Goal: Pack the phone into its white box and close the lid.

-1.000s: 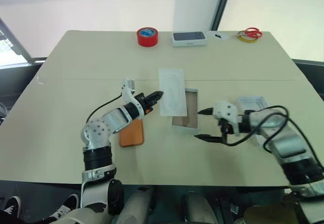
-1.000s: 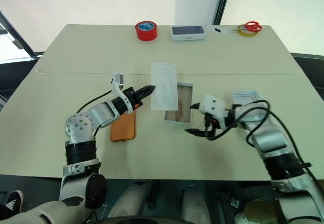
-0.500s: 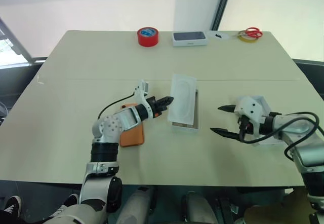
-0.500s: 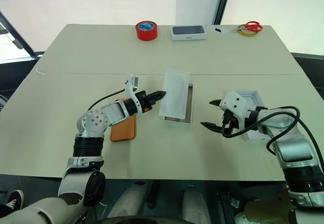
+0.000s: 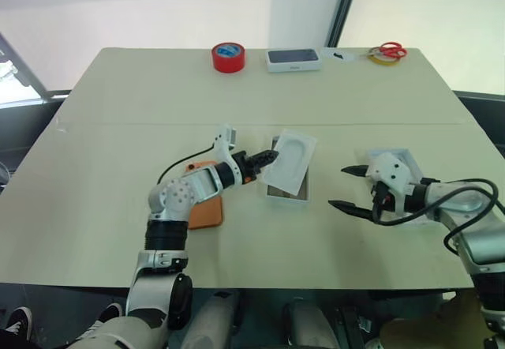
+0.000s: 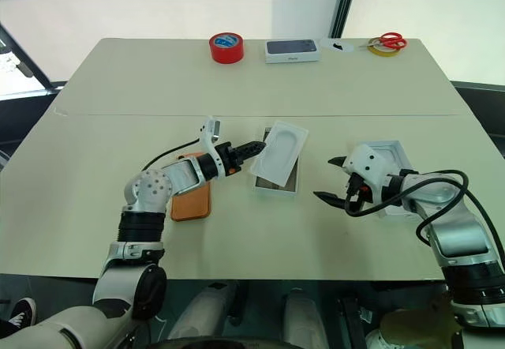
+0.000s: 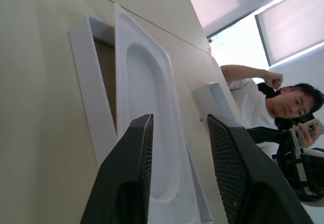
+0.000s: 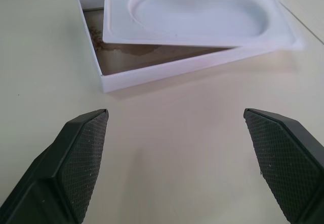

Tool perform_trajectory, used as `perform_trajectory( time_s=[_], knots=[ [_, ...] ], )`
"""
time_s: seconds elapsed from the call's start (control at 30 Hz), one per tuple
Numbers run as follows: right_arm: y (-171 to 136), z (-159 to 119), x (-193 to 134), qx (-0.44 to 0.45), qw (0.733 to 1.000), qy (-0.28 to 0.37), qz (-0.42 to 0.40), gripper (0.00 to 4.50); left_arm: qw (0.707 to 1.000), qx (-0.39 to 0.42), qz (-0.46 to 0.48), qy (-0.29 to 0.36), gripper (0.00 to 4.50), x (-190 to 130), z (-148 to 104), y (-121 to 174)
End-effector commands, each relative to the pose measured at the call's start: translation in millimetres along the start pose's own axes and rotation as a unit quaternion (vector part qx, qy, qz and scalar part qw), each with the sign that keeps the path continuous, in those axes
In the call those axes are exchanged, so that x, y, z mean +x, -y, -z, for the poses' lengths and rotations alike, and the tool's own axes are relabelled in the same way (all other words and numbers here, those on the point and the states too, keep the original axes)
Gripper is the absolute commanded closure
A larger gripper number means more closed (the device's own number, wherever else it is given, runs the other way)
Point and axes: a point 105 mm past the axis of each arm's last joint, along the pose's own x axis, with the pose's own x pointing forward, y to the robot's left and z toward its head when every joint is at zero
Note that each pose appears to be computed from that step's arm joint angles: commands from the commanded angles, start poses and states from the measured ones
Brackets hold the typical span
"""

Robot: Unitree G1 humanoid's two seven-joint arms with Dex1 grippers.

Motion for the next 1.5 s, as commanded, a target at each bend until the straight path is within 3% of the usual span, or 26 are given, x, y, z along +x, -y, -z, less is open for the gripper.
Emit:
perform_trajectory(
  time_s=[0.03,0.17,0.27,0.4,0.57,0.63,0.9,1.23,1.5],
  knots=[
    [5,-19,4,-0.022,0.999,0.032,0.007,0.00,0.999,0.030,0.020,0.023,2.70,-10,-16,14],
    [10,-47,29,-0.027,0.996,0.088,0.019,0.00,0.997,0.058,0.035,0.046,2.70,-31,-25,22],
    [14,-61,53,-0.033,0.994,0.104,0.031,0.00,0.987,0.144,0.025,0.069,2.70,-47,-35,24],
    [23,-63,84,-0.051,0.994,0.077,0.058,1.79,0.932,0.354,0.003,0.079,2.66,-76,-44,21],
    [28,-63,104,-0.078,0.993,0.052,0.068,4.38,0.896,0.431,-0.013,0.103,2.66,-114,-61,10],
    [23,-65,112,-0.088,0.994,0.048,0.052,4.45,0.874,0.471,-0.015,0.118,2.66,-127,-64,7],
    [-23,-50,117,-0.167,0.982,0.024,-0.085,4.45,0.875,0.461,-0.025,0.144,2.66,-140,-67,1],
    [-30,-56,97,-0.168,0.974,0.054,-0.144,4.45,0.874,0.461,-0.022,0.153,2.66,-139,-67,3],
    [-2,-73,107,-0.191,0.976,0.078,-0.065,4.45,0.876,0.457,-0.016,0.155,2.66,-135,-66,4]
  ],
)
